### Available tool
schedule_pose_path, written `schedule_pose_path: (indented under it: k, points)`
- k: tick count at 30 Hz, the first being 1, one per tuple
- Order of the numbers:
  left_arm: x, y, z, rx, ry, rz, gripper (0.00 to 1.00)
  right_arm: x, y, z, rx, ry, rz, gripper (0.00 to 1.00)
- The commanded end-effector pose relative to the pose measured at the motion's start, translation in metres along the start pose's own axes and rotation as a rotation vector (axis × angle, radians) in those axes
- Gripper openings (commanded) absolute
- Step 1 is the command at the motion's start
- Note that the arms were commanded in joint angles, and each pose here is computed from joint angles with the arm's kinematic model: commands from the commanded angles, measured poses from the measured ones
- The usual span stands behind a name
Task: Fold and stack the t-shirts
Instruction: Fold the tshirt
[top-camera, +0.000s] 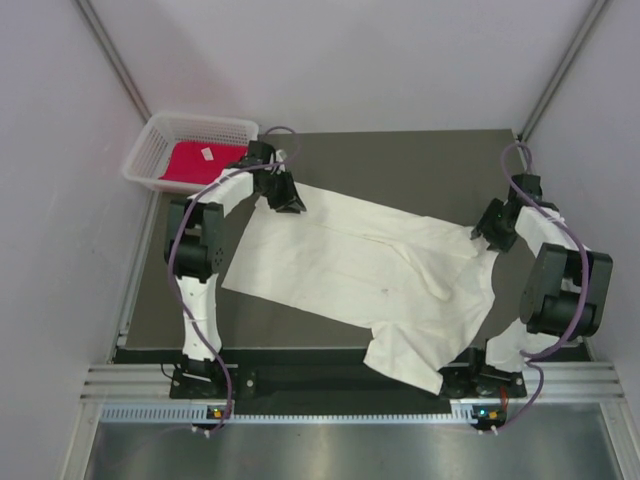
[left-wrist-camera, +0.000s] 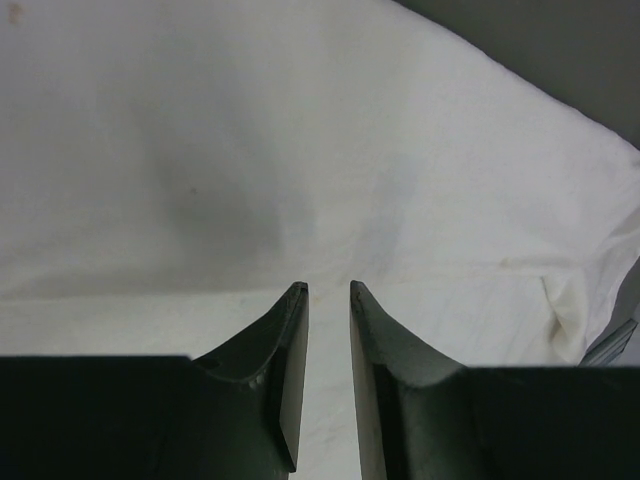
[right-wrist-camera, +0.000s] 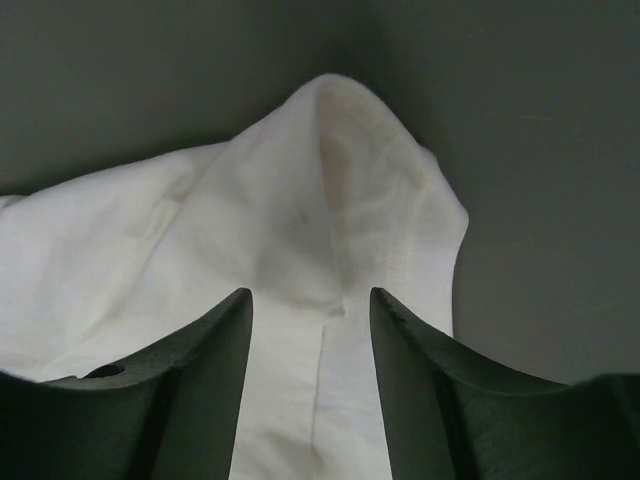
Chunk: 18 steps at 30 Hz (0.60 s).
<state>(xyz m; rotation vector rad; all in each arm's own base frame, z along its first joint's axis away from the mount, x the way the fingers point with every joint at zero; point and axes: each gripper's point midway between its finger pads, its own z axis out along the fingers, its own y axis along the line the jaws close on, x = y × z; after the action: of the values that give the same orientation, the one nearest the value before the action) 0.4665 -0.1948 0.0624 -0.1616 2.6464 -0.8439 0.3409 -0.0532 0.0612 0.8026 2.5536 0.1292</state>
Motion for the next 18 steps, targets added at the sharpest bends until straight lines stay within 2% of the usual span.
schedule_pose_path:
  k: [1,10,11,15,18]
  points:
    - [-0.014,-0.008,-0.007,0.036,-0.031,0.022,0.28,-0.046,0.013,-0.003,-0.050,-0.122,-0.032,0.50]
    - [-0.021,0.025,0.005,0.032,0.001,-0.111,0.27,-0.057,0.011,0.020,-0.026,-0.119,-0.024,0.53]
    - [-0.019,0.030,0.009,0.028,0.013,-0.128,0.27,-0.056,0.007,0.026,-0.007,-0.110,-0.020,0.49]
    - [-0.004,0.042,0.020,0.009,0.074,-0.189,0.25,-0.052,-0.002,0.036,0.025,-0.084,0.011,0.19]
    - [0.000,0.044,0.022,0.004,0.082,-0.189,0.25,-0.051,-0.013,0.040,0.079,-0.089,0.043,0.05]
